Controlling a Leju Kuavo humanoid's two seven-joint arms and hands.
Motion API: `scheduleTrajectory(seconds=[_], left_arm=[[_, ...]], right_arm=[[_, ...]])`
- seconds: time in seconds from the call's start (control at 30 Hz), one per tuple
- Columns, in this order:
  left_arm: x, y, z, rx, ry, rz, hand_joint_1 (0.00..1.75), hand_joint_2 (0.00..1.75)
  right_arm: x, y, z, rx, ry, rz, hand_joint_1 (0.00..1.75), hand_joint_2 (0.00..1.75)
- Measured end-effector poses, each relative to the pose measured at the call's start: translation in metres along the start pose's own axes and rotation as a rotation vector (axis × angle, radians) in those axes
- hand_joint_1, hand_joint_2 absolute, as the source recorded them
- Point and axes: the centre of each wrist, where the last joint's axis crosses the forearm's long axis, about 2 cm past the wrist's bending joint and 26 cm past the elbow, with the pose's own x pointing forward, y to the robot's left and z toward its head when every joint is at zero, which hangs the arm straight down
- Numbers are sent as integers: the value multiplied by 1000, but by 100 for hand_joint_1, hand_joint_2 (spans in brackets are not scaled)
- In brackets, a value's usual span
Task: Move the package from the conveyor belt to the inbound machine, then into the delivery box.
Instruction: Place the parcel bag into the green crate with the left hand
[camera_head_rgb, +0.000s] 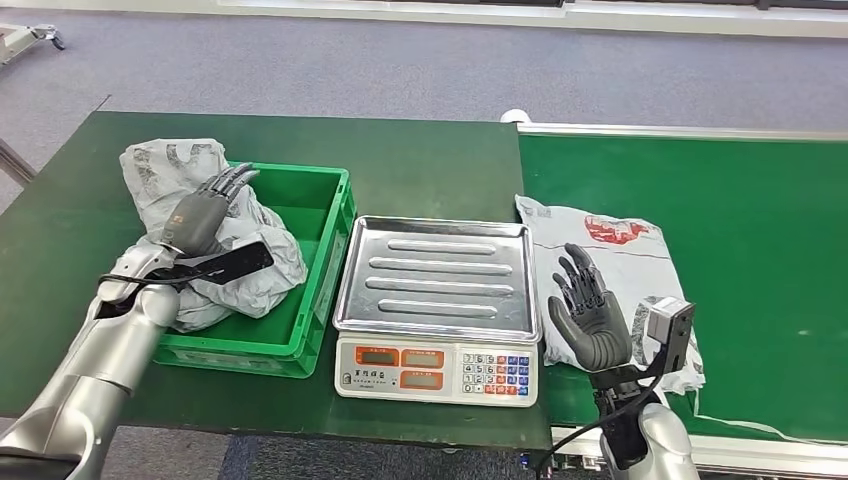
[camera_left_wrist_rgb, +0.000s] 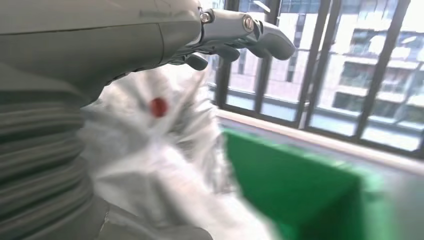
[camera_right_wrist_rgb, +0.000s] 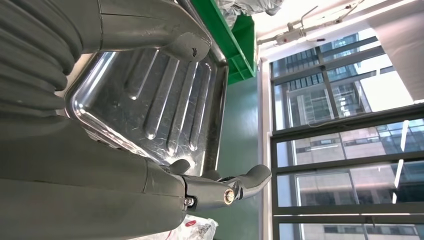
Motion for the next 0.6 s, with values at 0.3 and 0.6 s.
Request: scheduleTrajectory(seconds=[0.3,0.6], left_arm=[[27,-4,-5,46,-117,348,0,175],[95,-32,-2,53,-429,1029,0,175]], right_arm=[[0,-1,-2,-3,7,7,0,175],[-5,6,-27,22,25,15,0,175]])
